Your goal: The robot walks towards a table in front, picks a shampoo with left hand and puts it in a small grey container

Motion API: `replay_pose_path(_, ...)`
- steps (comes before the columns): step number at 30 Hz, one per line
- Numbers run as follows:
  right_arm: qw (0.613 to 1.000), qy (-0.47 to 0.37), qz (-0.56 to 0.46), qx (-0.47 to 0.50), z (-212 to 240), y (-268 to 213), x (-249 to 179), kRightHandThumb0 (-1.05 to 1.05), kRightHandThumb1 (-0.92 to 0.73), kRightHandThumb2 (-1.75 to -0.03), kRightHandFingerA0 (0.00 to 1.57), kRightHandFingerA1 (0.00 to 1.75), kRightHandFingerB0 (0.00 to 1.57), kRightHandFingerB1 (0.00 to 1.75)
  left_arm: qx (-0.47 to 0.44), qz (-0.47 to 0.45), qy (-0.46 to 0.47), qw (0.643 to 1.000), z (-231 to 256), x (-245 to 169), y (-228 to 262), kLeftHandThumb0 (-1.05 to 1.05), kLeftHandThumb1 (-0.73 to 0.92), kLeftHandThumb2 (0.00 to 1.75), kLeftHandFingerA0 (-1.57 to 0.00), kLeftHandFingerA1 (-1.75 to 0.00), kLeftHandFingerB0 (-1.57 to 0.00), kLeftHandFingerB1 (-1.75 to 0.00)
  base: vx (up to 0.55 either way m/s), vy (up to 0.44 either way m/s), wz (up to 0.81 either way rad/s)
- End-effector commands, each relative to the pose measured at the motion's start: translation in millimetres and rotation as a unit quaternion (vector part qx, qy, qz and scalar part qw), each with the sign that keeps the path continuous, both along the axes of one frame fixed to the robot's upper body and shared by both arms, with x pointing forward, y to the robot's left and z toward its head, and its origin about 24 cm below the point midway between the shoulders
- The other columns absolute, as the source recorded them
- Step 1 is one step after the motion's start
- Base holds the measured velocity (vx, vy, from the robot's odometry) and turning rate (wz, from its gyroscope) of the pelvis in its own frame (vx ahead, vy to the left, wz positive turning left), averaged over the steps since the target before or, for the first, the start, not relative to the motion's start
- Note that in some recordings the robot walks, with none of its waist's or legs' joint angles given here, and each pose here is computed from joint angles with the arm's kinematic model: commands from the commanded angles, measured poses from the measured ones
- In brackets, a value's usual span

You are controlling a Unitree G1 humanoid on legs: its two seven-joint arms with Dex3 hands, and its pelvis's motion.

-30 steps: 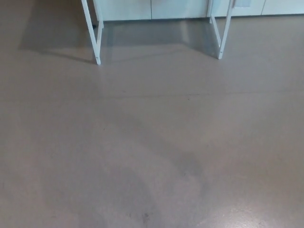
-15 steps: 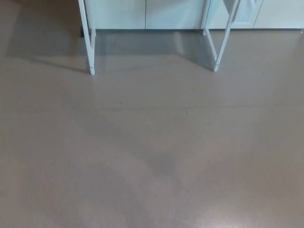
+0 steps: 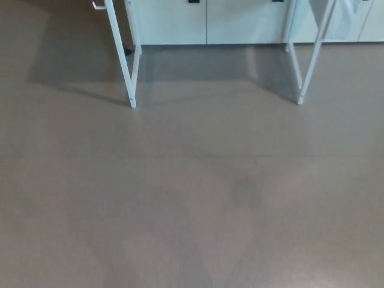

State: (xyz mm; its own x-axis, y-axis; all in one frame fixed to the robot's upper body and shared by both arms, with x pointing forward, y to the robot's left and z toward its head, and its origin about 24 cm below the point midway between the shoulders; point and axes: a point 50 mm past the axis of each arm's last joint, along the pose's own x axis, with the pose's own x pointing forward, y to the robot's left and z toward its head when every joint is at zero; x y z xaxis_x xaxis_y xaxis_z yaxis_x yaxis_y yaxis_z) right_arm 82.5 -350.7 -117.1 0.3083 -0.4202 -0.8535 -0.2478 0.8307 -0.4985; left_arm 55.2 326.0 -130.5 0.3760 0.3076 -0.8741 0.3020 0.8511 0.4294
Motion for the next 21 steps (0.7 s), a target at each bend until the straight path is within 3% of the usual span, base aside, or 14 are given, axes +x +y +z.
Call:
replay_pose_path(1, 1.000, 0.005, 0.002, 0.006, 2.9, -3.5, 3.8, -0.30, -0.64, -0.59, 0.78, 0.56, 0.63, 0.46, -0.002, -0.017, -0.011, 1.000, 5.6, 6.9, 6.4, -0.48, 0.51, 0.88, -0.52, -0.62, -0.38, -0.53, 0.29, -0.027, -0.14)
replay_pose_path(3, 1.000, 0.005, 0.003, 0.008, 3.5, -4.1, 4.5, -0.31, -0.63, -0.59, 0.80, 0.57, 0.64, 0.47, -0.003, -0.022, -0.008, 1.000, 5.9, 9.3, 6.7, -0.47, 0.51, 0.87, -0.50, -0.62, -0.37, -0.54, 0.32, 0.020, -0.17)
replay_pose_path(4, 1.000, 0.006, 0.003, 0.009, 3.4, -4.0, 4.4, -0.31, -0.62, -0.59, 0.80, 0.58, 0.64, 0.47, -0.004, -0.023, -0.008, 1.000, 6.0, 9.3, 6.7, -0.42, 0.67, 0.59, -0.55, -0.51, -0.43, -0.40, 0.34, 0.059, -0.20)
replay_pose_path(5, 1.000, 0.006, 0.002, 0.009, 3.3, -3.9, 4.3, -0.31, -0.62, -0.59, 0.80, 0.58, 0.64, 0.47, -0.004, -0.024, -0.008, 1.000, 6.0, 9.3, 6.6, -0.42, 0.67, 0.59, -0.55, -0.51, -0.43, -0.40, 0.37, 0.090, -0.24)
replay_pose_path(6, 1.000, 0.007, -0.002, 0.010, 2.9, -3.9, 3.3, -0.31, -0.63, -0.57, 0.83, 0.58, 0.63, 0.45, -0.009, -0.018, -0.002, 1.000, 5.2, 7.4, 6.5, -0.46, 0.52, 0.86, -0.50, -0.60, -0.36, -0.52, 0.50, 0.137, -0.11)
replay_pose_path(7, 1.000, 0.007, -0.008, 0.012, 2.8, -3.9, 2.9, -0.30, -0.62, -0.57, 0.83, 0.58, 0.63, 0.46, -0.013, -0.012, 0.000, 1.000, 4.7, 6.5, 6.3, -0.39, 0.66, 0.59, -0.59, -0.48, -0.43, -0.40, 0.58, 0.178, -0.18)
replay_pose_path(12, 1.000, 0.006, -0.008, 0.016, 2.7, -3.4, 3.3, -0.31, -0.64, -0.58, 0.79, 0.56, 0.61, 0.45, -0.022, 0.003, 0.000, 1.000, 4.7, 5.6, 7.1, -0.40, 0.65, 0.59, -0.61, -0.47, -0.45, -0.40, 0.53, 0.111, -0.29)
replay_pose_path(16, 1.000, 0.007, -0.007, 0.014, 2.4, -2.6, 4.9, -0.30, -0.64, -0.57, 0.80, 0.56, 0.62, 0.45, -0.025, 0.007, -0.004, 1.000, 5.1, 7.3, 7.1, -0.40, 0.66, 0.59, -0.59, -0.46, -0.45, -0.39, 0.39, 0.080, 0.05)
replay_pose_path(17, 1.000, 0.007, -0.006, 0.015, 2.7, -2.8, 5.6, -0.30, -0.64, -0.59, 0.80, 0.59, 0.63, 0.46, -0.026, 0.008, -0.004, 1.000, 5.0, 7.7, 6.9, -0.46, 0.53, 0.85, -0.50, -0.58, -0.39, -0.52, 0.39, -0.013, 0.17)
replay_pose_path(18, 1.000, 0.006, -0.005, 0.015, 3.2, -3.1, 6.5, -0.30, -0.64, -0.59, 0.80, 0.59, 0.63, 0.46, -0.027, 0.008, -0.005, 1.000, 4.8, 8.4, 6.4, -0.46, 0.53, 0.85, -0.50, -0.58, -0.39, -0.52, 0.29, -0.046, 0.15)
replay_pose_path(19, 1.000, 0.004, -0.009, 0.016, 3.2, -3.2, 6.5, -0.31, -0.64, -0.59, 0.82, 0.62, 0.63, 0.46, -0.034, 0.009, -0.010, 0.999, 5.6, 8.9, 6.7, -0.40, 0.68, 0.60, -0.58, -0.49, -0.46, -0.40, 0.38, -0.066, 0.23)
replay_pose_path(20, 1.000, 0.003, -0.014, 0.017, 3.0, -3.0, 6.2, -0.30, -0.62, -0.59, 0.84, 0.62, 0.64, 0.47, -0.038, 0.009, -0.013, 0.999, 6.3, 9.5, 7.2, -0.46, 0.54, 0.89, -0.50, -0.60, -0.38, -0.53, 0.42, -0.109, 0.21)
replay_pose_path(21, 1.000, 0.002, -0.018, 0.019, 2.6, -2.7, 5.9, -0.30, -0.62, -0.59, 0.84, 0.62, 0.64, 0.47, -0.040, 0.007, -0.014, 0.999, 6.9, 10.1, 7.7, -0.46, 0.54, 0.89, -0.50, -0.60, -0.38, -0.53, 0.49, -0.135, 0.19)
